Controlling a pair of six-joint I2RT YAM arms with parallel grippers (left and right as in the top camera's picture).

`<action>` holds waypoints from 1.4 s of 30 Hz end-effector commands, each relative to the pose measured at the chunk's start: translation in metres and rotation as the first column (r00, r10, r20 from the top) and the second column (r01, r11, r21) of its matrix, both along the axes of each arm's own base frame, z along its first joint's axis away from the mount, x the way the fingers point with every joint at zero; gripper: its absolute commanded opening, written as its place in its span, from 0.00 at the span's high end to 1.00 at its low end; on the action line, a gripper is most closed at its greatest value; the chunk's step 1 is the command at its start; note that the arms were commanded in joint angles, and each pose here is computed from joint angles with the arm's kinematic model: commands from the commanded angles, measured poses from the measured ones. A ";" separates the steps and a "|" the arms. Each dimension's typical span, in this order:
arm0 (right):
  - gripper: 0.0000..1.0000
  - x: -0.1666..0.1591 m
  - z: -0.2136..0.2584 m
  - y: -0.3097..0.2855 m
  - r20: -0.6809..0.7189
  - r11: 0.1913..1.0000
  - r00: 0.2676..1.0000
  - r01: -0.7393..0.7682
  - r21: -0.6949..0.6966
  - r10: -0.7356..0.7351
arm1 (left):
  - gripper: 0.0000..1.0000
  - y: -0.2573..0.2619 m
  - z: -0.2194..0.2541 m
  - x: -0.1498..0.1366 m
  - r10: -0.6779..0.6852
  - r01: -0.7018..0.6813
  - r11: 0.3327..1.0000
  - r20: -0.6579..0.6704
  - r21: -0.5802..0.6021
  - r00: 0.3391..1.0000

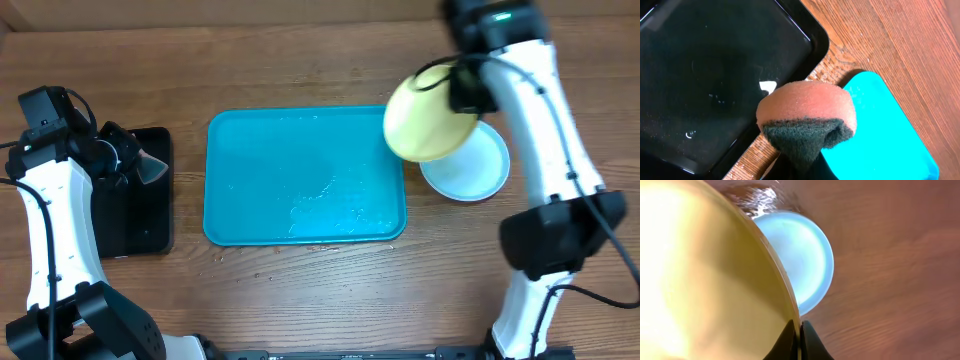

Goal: Clean dirty plates on tray and stack at the side
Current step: 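Lift the yellow plate with the right gripper onto the plate stack, then release the yellow plate and raise the right gripper away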

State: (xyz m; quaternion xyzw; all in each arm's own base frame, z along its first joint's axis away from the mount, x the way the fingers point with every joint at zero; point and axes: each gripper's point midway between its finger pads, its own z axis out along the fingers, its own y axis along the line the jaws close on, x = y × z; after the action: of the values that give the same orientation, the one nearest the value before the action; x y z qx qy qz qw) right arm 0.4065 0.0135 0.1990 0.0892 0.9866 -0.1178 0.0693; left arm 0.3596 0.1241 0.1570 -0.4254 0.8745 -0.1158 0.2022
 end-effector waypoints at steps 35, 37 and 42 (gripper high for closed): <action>0.48 -0.016 -0.084 0.053 -0.139 0.831 0.988 0.024 0.555 0.064 | 0.96 0.048 -0.054 -0.014 0.142 -0.132 0.989 -0.165 0.071 0.976; 0.47 -0.015 -0.085 0.071 -0.119 0.831 0.987 -0.024 0.556 0.108 | 0.95 0.053 -0.069 -0.017 0.152 -0.144 0.988 -0.201 0.057 0.968; 0.44 -0.016 -0.087 0.105 -0.086 0.845 0.977 -0.122 0.521 0.194 | 0.83 0.068 -0.098 -0.024 0.186 -0.184 0.982 -0.259 0.034 0.948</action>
State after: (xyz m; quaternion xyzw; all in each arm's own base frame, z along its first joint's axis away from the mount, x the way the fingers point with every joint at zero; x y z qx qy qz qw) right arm 0.3925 0.1067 0.1058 0.0357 0.9874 0.1522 -0.0262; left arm 0.3427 0.1826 0.0723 -0.4946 0.8608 -0.0428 0.1123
